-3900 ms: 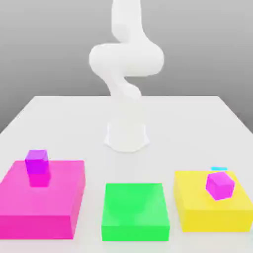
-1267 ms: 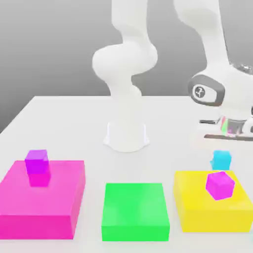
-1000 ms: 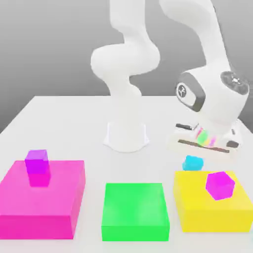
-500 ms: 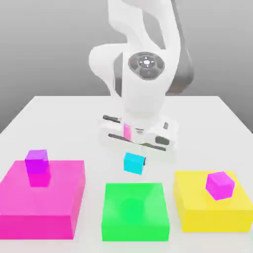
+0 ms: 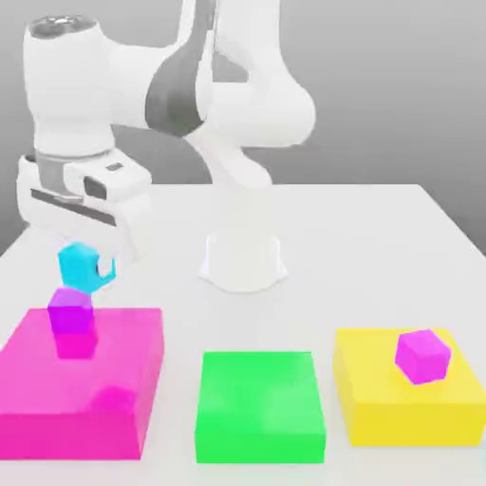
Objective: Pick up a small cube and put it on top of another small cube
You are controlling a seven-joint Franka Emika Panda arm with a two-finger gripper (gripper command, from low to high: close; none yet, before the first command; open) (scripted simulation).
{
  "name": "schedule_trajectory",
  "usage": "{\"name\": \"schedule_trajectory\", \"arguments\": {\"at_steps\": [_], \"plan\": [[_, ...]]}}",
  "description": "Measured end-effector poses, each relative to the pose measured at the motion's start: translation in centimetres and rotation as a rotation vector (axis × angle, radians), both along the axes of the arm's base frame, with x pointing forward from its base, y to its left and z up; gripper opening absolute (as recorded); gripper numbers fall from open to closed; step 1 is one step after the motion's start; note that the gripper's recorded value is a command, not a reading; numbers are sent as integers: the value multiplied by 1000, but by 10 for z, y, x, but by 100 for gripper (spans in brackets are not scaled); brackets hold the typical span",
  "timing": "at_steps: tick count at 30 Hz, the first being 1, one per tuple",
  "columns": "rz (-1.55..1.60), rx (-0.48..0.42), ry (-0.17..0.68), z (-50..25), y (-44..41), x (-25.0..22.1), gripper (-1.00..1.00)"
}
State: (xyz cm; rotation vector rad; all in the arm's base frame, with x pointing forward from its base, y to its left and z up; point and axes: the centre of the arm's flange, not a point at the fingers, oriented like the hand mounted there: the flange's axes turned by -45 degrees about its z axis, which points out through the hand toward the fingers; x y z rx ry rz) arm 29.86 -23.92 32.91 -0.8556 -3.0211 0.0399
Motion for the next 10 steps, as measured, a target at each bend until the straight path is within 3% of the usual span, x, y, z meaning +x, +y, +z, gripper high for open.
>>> {"name": "schedule_trajectory", "arguments": {"at_steps": [6, 7, 10], "plan": [[-15, 25, -9, -53, -18, -15, -100], [-15, 24, -8, -60, -18, -16, 100], [-15, 24, -8, -60, -18, -16, 100]]}}
